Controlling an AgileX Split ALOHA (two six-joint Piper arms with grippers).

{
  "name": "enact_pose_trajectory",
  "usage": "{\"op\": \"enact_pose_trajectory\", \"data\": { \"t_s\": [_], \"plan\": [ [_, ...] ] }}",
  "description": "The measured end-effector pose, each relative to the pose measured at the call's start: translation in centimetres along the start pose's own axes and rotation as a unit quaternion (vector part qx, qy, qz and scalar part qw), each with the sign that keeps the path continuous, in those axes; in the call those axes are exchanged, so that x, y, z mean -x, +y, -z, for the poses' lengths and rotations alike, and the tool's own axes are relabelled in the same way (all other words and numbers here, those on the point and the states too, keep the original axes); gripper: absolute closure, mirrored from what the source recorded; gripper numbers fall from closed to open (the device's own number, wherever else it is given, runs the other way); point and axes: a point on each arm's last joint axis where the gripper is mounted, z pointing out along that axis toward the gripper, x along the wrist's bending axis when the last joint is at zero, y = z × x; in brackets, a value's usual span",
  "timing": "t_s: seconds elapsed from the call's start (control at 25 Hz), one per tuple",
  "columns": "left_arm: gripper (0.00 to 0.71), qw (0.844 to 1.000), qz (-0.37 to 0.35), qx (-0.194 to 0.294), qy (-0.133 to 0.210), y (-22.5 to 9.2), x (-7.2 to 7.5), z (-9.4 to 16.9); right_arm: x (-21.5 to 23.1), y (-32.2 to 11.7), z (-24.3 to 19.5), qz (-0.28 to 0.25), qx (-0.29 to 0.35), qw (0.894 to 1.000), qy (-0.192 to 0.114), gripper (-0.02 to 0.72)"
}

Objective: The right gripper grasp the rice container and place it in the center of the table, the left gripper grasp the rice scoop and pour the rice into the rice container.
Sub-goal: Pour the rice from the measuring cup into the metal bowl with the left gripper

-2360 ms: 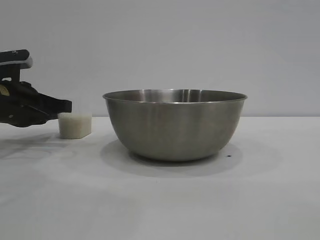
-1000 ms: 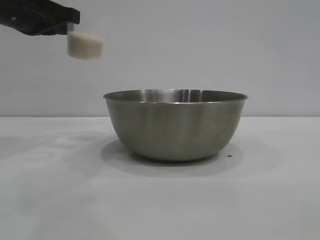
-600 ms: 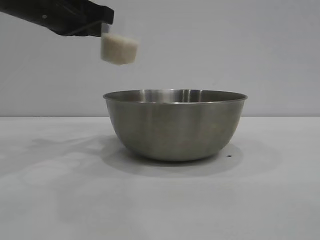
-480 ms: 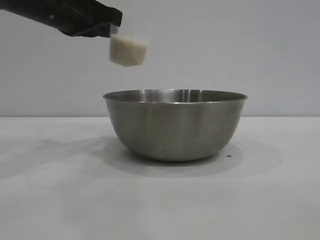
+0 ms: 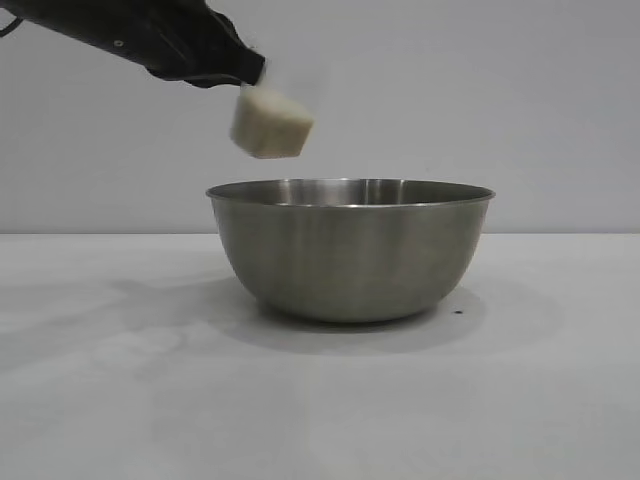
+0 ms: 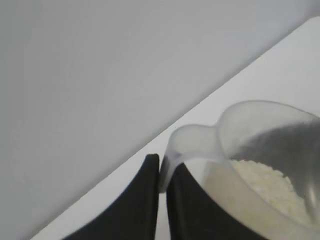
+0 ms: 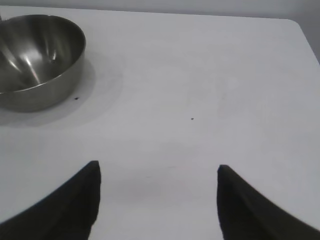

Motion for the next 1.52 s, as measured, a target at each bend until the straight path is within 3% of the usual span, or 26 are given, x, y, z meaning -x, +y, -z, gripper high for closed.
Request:
{"op": "enact_pose_trajectory", "data": {
  "t_s": [0.28,0.56,0.76,0.96,1.2,1.52],
  "plan": [
    [0.710,0.992,-0.124,0.004,-0.008,0.2,0.4,-0.1,0.0,0.0,0.0,0.000,0.000,1.000,0.000,0.225],
    [0.710,0.964,-0.266,0.014,-0.013,0.9,1.6,-0.3,0.0,0.0,0.0,0.000,0.000,1.000,0.000,0.225],
    [0.710,0.957,-0.286,0.032,0.031,1.7,1.4,-0.3,0.0,0.0,0.0,0.000,0.000,1.000,0.000,0.225],
    [0.710,0.951,-0.301,0.048,0.051,2.2,1.1,-0.2,0.0,0.0,0.0,0.000,0.000,1.000,0.000,0.225],
    [0.710,0.946,-0.316,0.056,0.051,2.4,1.2,-0.2,0.0,0.0,0.0,0.000,0.000,1.000,0.000,0.225],
    [0.710,0.929,-0.362,0.074,0.026,2.6,1.8,-0.2,0.0,0.0,0.0,0.000,0.000,1.000,0.000,0.225]
  ]
}}
